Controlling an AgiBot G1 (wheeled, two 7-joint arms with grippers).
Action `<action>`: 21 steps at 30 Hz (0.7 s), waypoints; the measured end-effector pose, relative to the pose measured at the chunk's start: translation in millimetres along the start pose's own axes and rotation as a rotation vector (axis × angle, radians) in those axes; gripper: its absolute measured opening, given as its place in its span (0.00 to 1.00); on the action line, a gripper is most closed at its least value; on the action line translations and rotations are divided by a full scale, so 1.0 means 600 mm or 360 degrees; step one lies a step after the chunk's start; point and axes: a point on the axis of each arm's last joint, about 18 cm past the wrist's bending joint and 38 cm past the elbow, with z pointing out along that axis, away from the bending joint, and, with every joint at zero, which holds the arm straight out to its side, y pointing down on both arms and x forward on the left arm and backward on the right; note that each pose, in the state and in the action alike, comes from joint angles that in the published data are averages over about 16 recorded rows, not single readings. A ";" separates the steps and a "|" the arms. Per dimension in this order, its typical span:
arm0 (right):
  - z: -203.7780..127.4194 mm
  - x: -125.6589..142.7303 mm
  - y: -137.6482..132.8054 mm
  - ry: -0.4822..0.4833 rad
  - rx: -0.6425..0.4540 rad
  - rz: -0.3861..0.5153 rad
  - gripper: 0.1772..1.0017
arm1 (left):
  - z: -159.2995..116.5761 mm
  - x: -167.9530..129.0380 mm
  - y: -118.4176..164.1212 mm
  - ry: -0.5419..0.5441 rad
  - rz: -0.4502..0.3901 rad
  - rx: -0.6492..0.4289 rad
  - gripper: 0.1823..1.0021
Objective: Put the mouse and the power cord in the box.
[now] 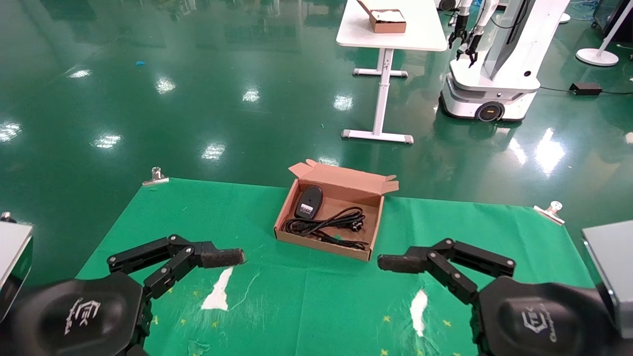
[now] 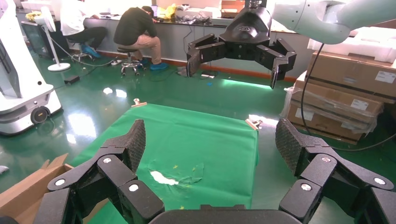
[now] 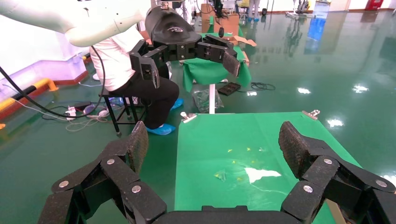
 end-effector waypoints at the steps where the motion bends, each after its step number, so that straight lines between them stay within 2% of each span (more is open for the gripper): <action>1: 0.000 0.000 0.000 0.0001 -0.0001 -0.0001 1.00 | 0.000 0.000 0.000 -0.0001 -0.0001 0.0000 1.00; 21: 0.000 0.011 0.000 0.0025 -0.0021 -0.0020 1.00 | 0.004 -0.008 0.006 -0.0020 -0.0017 0.0000 1.00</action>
